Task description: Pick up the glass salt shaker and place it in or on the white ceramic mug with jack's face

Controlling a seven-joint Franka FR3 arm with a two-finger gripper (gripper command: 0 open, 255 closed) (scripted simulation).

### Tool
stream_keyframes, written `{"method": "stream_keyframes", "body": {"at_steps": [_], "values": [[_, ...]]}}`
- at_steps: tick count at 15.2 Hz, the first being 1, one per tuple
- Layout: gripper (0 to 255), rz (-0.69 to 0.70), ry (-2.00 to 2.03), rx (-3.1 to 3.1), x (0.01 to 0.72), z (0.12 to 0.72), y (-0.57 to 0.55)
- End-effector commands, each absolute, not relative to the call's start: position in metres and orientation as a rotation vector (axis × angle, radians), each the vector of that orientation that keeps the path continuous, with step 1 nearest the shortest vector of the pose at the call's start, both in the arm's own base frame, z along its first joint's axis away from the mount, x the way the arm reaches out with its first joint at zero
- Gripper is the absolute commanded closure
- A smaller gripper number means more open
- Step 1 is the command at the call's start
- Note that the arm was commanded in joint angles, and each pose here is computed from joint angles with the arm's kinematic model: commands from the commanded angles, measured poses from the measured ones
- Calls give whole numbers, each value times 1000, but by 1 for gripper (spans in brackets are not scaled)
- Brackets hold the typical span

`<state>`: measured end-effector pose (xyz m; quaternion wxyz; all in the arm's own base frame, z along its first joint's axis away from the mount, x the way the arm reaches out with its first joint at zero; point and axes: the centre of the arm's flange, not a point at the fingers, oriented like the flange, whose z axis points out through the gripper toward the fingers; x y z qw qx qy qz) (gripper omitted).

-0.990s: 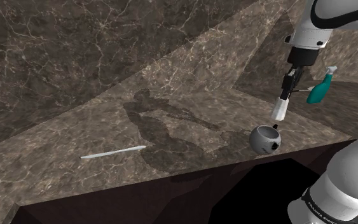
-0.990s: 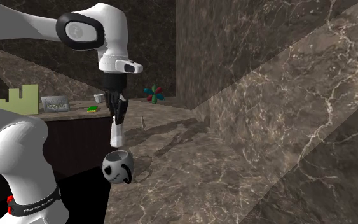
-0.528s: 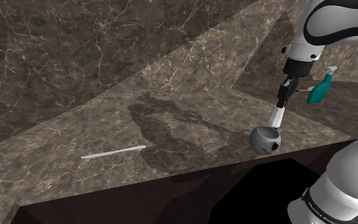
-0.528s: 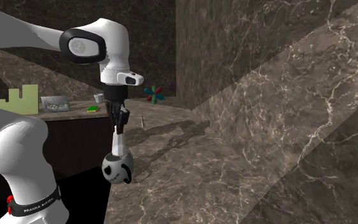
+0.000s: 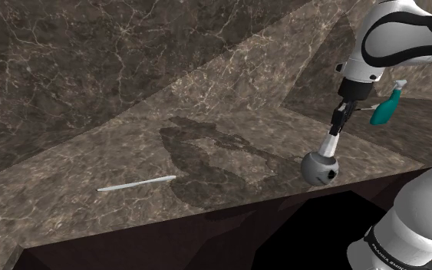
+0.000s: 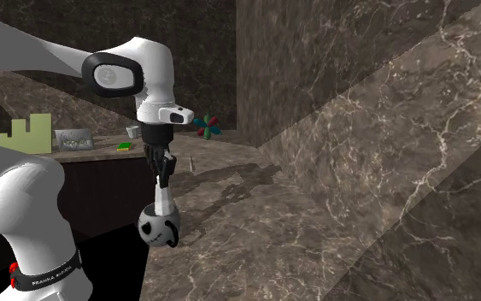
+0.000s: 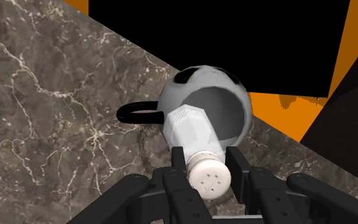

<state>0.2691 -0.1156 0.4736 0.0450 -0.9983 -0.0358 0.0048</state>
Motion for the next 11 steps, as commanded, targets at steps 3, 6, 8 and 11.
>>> {"method": "stream_keyframes", "body": {"at_steps": [3,6,8,11], "values": [[255,45,-110,-3043,268,466,-116],[0,45,-110,-3043,268,466,-116],[0,45,-110,-3043,269,464,-117],[0,45,-110,-3043,268,466,-116]]}}
